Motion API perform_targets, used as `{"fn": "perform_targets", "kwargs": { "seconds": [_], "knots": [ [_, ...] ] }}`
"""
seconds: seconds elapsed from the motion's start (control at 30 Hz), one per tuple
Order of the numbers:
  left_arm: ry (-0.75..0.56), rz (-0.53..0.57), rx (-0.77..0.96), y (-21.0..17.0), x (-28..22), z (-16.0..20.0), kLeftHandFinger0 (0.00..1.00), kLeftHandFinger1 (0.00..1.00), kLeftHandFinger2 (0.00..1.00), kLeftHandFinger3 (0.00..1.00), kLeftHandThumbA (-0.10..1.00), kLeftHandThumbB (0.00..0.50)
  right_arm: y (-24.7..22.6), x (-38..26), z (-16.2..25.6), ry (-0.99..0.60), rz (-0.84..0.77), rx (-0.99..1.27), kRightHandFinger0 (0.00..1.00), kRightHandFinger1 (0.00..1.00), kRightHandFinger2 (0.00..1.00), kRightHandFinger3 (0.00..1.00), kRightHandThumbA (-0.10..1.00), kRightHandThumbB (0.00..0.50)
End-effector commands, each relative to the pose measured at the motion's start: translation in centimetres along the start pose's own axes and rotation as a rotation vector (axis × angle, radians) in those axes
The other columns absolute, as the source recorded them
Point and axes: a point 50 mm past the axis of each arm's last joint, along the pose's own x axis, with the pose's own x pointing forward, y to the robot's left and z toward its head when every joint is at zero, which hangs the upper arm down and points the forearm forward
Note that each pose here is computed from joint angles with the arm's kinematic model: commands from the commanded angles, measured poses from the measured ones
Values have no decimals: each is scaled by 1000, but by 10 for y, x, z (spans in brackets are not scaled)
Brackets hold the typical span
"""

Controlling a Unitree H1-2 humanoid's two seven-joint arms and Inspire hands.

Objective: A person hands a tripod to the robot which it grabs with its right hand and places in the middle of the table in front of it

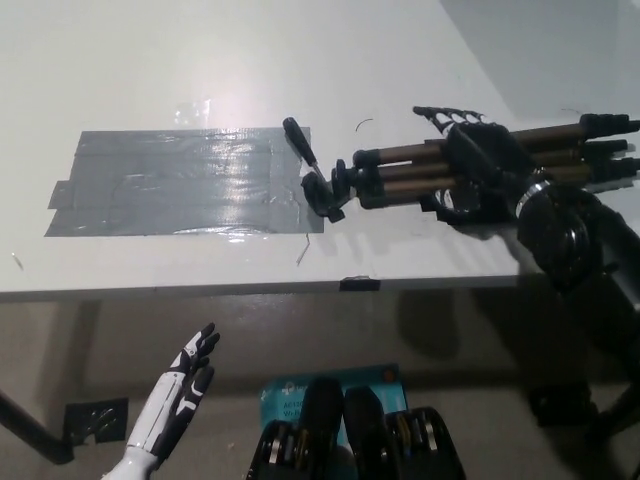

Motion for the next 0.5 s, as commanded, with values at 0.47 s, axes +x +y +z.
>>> {"fn": "perform_targets", "kwargs": {
  "seconds": [0.47],
  "knots": [
    [-59,4,14,9,10,8,1000,1000,1000,1000,991,273,-191,-117,91,-624,-71,587,1000,1000,1000,1000,815,442]
  ]
}}
